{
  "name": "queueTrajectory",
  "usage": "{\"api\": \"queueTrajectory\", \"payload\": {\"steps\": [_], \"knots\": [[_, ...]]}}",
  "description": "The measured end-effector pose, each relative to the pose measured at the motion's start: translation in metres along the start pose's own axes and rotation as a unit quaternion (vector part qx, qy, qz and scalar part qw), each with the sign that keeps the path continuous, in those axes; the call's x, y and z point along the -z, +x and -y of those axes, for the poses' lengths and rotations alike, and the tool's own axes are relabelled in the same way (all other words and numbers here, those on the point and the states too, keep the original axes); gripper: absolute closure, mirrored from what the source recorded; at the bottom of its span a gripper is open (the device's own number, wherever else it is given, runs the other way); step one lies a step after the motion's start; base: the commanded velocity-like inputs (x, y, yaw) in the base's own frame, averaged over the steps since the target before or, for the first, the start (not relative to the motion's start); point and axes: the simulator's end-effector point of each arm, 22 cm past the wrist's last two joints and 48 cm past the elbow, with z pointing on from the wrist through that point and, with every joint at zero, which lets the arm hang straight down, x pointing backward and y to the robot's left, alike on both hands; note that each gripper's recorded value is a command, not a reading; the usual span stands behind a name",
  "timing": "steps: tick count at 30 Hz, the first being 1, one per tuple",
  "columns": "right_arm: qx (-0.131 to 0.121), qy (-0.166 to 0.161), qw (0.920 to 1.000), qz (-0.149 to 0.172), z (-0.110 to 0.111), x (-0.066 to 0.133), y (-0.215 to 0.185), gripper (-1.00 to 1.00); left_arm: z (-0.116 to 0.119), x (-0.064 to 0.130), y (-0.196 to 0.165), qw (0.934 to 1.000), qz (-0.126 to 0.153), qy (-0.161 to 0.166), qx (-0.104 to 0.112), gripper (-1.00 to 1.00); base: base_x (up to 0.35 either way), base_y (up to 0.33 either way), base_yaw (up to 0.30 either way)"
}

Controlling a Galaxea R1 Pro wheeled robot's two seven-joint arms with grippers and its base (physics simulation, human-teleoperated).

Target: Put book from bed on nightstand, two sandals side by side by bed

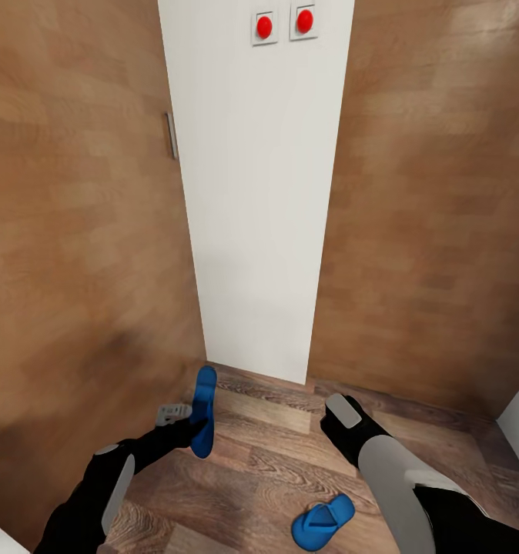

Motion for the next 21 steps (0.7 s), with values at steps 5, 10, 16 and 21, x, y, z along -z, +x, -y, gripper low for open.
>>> {"api": "queueTrajectory", "payload": {"steps": [5, 10, 16, 21], "knots": [[0.0, 0.0, 1.0, 0.0, 0.003, -0.01, 0.005, -1.0, -0.004, -0.003, 0.01, 1.0, 0.0, 0.0, 0.0, 1.0, 0.0, 0.0, 0.0], [0.0, 0.0, 1.0, 0.0, 0.007, -0.02, 0.01, -1.0, -0.008, -0.006, 0.021, 1.0, 0.0, 0.0, 0.0, 1.0, 0.0, 0.0, 0.0], [0.002, 0.01, 0.9999, -0.007, 0.011, -0.032, 0.016, -1.0, -0.014, -0.012, 0.033, 0.9999, -0.01, -0.002, 0.005, 1.0, 0.0, 0.0, 0.0], [0.005, 0.019, 0.9997, -0.013, 0.016, -0.043, 0.021, -1.0, -0.018, -0.016, 0.042, 0.9998, -0.019, -0.004, 0.01, 1.0, 0.0, 0.0, 0.024]]}}
